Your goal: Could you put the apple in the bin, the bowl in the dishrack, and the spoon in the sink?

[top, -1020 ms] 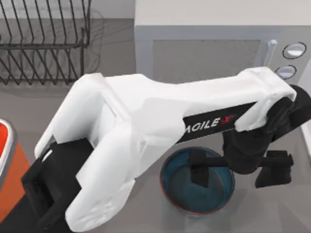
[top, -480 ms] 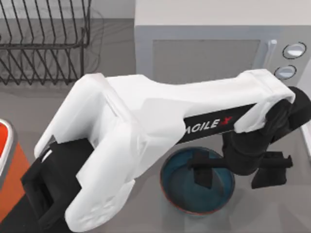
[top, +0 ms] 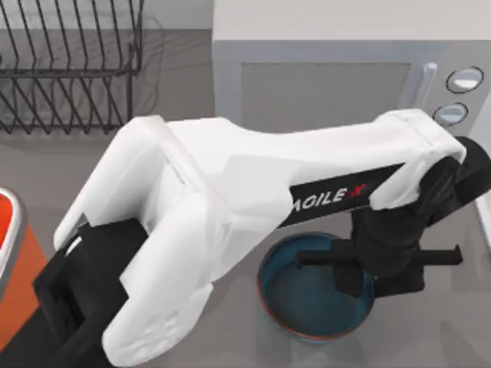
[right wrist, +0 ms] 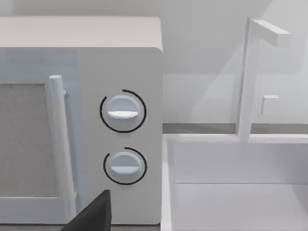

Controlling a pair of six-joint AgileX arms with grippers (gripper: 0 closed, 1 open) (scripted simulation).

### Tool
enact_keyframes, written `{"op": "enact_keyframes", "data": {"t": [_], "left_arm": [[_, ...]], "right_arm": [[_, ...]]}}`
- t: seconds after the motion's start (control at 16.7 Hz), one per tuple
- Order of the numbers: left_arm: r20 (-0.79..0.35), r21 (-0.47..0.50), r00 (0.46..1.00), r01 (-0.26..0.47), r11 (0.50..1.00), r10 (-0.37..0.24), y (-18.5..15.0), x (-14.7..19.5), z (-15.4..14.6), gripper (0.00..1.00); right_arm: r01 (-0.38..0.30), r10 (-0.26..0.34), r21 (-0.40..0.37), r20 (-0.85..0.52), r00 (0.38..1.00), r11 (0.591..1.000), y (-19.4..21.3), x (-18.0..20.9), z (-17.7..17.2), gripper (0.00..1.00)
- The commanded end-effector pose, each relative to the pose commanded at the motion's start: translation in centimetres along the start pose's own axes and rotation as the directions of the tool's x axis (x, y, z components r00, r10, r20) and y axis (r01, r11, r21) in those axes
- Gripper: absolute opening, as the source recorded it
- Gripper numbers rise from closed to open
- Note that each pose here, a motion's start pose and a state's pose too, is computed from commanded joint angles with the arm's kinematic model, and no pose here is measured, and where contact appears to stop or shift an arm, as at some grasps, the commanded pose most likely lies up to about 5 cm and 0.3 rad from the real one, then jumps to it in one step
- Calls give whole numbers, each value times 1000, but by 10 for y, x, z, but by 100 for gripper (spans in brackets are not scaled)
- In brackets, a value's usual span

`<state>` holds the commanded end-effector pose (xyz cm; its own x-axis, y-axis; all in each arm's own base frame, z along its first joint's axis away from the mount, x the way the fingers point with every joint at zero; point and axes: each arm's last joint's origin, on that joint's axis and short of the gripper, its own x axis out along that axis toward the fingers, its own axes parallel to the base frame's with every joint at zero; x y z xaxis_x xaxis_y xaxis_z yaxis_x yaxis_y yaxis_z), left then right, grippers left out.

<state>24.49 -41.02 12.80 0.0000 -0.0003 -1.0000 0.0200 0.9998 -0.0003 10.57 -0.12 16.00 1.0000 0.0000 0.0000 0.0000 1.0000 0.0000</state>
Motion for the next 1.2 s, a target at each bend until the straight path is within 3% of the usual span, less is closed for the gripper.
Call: {"op": "enact_keyframes", "data": {"t": [0.12, 0.72, 1.2], "left_arm": [[0, 0, 1000, 0, 1000, 0, 0, 0, 0, 0], [0, 1, 1000, -1, 1000, 1, 0, -4, 0, 0], [3, -2, 1000, 3, 1000, -3, -2, -87, 1, 0]], "right_arm": [[0, 0, 0, 0, 1000, 1000, 0, 0, 0, 100], [0, 0, 0, 0, 1000, 1000, 0, 0, 0, 100], [0, 0, 0, 0, 1000, 1000, 0, 0, 0, 100]]}}
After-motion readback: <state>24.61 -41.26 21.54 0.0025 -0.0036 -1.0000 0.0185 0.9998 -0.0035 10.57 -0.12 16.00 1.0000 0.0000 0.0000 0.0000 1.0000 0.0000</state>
